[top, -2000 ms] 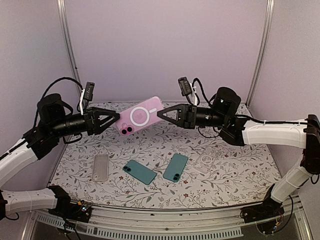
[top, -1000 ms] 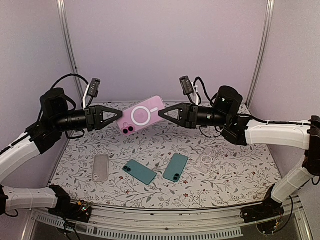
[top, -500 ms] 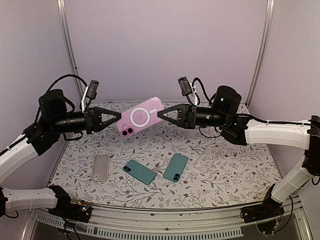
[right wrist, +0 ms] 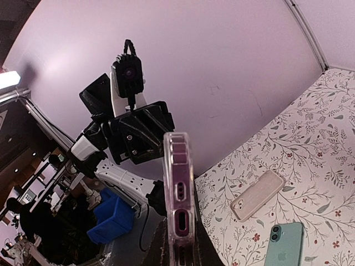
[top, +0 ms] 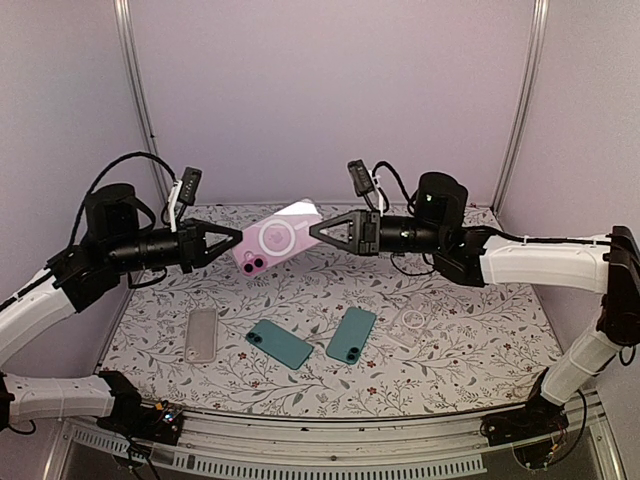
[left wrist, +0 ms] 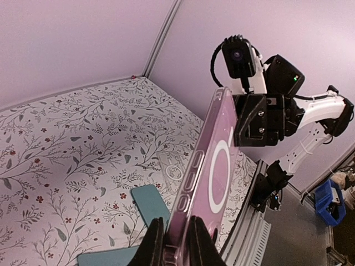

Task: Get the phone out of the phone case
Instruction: Remove the top left corner of the phone from the phone case.

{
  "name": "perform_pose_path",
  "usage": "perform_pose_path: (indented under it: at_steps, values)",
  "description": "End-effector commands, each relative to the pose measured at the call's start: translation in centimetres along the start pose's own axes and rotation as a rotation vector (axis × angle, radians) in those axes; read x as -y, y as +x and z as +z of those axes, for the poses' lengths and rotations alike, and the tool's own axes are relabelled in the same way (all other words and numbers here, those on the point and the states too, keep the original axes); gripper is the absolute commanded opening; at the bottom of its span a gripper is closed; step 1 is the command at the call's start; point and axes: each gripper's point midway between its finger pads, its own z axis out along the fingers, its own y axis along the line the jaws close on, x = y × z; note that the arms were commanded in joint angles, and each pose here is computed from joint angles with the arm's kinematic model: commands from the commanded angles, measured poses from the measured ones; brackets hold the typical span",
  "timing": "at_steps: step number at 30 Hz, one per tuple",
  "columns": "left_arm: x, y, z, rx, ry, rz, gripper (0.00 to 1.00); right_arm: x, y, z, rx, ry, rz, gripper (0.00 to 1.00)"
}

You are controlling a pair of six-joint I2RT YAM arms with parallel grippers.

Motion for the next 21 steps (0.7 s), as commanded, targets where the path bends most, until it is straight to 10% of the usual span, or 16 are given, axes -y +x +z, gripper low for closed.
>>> perform_pose_path:
  at_steps: [1,21]
  values:
    - [-2.7,1.5,0.4,-0.054,-0.147,0.026,0.12,-1.7,-2.8,0.6,0.082,-0.017,-0.036,0.00]
    - [-4.7,2.5,1.4,-0.125,-0.292,0.111,0.17,0.7,-2.3,1.2,0.075,0.063,0.054,0.00]
